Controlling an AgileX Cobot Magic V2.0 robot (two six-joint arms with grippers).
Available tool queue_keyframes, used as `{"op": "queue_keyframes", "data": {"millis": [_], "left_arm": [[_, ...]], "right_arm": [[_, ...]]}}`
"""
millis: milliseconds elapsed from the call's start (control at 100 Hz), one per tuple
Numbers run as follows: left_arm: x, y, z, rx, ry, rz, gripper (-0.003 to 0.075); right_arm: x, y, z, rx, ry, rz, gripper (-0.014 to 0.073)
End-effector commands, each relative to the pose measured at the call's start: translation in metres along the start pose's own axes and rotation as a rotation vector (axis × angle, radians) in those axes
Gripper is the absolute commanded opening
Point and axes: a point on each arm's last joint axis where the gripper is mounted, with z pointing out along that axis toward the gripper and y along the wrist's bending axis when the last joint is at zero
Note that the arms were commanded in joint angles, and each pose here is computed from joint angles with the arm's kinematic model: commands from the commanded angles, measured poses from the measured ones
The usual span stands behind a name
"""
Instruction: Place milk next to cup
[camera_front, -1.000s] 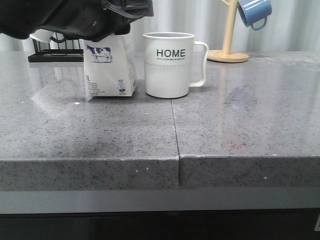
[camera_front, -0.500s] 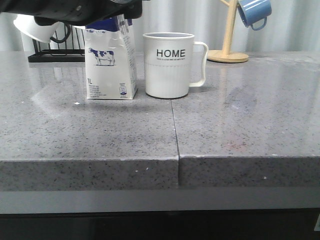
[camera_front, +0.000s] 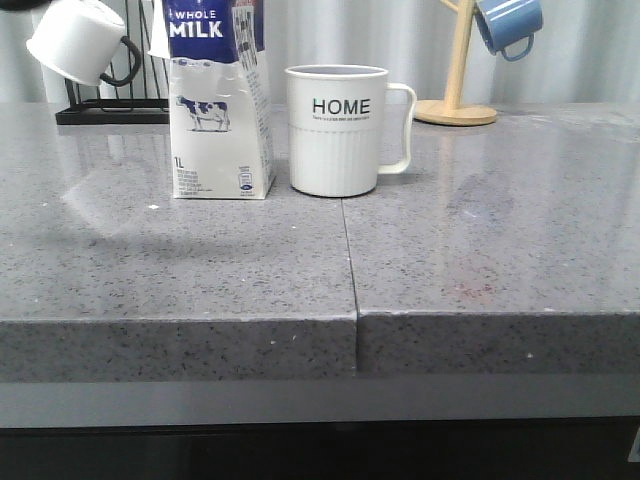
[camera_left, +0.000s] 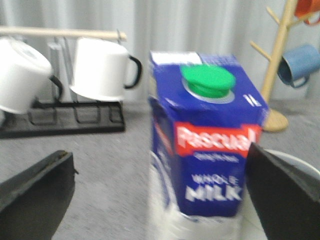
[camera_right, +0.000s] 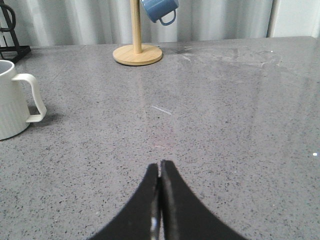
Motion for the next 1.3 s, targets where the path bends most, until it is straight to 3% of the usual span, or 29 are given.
{"op": "queue_keyframes", "data": {"millis": [0, 320, 500, 660, 880, 1130, 1220, 1290], "left_arm": [[-0.035, 0.017, -0.012, -0.021, -0.139, 0.008, 0.0662], [-0.077, 0.079, -0.040, -0.070, -0.239, 0.106, 0.0660], [-0.083, 0.109, -0.054, -0.081, -0.171, 0.024, 0.0660], [-0.085, 0.127, -0.073, -0.145, -0.089, 0.040, 0.0660], [-0.079, 0.130, -0.108, -0.193, -0.048, 0.052, 0.0660], [-0.049, 0.126, -0.151, -0.198, -0.008, 0.018, 0.0657], [-0.042, 0.124, -0.165, -0.193, -0.021, 0.009, 0.0621], [-0.038, 0.122, -0.175, -0.188, -0.033, 0.000, 0.0545]], "right_arm": [[-0.016, 0.001, -0.002, 0.001, -0.106, -0.012, -0.0068], [-0.016, 0.001, -0.002, 0.001, -0.106, -0.012, -0.0068], [-0.016, 0.001, -0.002, 0.001, -0.106, -0.012, -0.0068], [-0.016, 0.001, -0.002, 0.001, -0.106, -0.012, -0.0068], [-0.016, 0.001, -0.002, 0.001, -0.106, -0.012, -0.0068], [-0.016, 0.001, -0.002, 0.001, -0.106, -0.012, -0.0068], [-0.016, 0.001, -0.002, 0.001, -0.106, -0.012, -0.0068], [-0.016, 0.001, -0.002, 0.001, -0.106, -0.012, -0.0068]]}}
